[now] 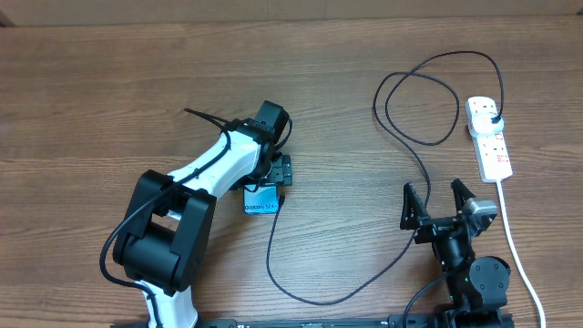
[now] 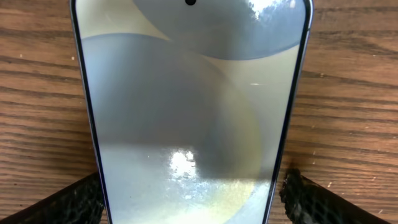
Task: Plug charger to phone and switch on socket
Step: 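Grasp the phone with the left gripper and lift it upright, then swing the right gripper toward the phone held by the left gripper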
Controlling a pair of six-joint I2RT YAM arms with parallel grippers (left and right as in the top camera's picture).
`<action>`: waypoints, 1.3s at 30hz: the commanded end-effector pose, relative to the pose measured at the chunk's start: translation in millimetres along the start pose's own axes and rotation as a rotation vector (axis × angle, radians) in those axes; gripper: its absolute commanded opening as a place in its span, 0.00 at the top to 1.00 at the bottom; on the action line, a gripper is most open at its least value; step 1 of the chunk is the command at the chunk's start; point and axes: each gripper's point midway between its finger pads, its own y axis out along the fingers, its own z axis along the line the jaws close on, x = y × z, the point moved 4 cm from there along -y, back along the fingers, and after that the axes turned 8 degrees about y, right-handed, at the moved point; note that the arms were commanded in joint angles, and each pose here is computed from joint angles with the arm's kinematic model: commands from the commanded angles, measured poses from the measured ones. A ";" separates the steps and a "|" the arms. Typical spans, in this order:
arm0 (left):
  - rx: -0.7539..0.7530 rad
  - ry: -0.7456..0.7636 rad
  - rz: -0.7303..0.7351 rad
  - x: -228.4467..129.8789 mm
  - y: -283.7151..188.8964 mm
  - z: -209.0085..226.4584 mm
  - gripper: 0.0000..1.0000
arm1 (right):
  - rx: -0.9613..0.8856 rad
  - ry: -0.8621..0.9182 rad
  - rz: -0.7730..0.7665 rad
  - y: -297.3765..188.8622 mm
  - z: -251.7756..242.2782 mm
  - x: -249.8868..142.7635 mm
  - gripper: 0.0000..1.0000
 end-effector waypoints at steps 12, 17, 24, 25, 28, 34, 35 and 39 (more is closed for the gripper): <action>-0.004 0.004 0.124 -25.8 17.9 2.8 0.00 | 0.001 0.005 -0.007 0.0 -0.6 -1.4 0.00; -0.031 0.004 0.140 -28.3 17.5 -1.1 0.00 | 0.030 0.021 0.003 0.0 3.4 -2.5 0.00; -0.047 0.001 0.107 -21.7 18.3 -4.1 0.00 | 0.091 0.211 0.031 -0.6 12.0 -4.4 0.00; -0.047 -0.009 0.105 -21.3 18.3 -4.3 0.00 | 0.115 0.227 0.044 -1.0 15.4 -5.4 0.00; -0.052 -0.019 0.109 -21.8 18.2 -5.1 0.01 | 0.231 0.231 0.103 -4.7 32.0 -9.4 0.00; -0.053 -0.019 0.111 -22.0 18.1 -5.1 0.01 | 0.283 0.242 0.191 -12.7 43.8 -10.1 0.00; -0.053 -0.019 0.111 -22.1 18.2 -4.9 0.01 | 0.274 0.247 0.209 -14.9 44.5 -8.6 0.00; -0.052 -0.018 0.112 -22.4 18.2 -4.9 0.04 | 0.242 0.260 0.258 -25.4 49.0 2.4 0.00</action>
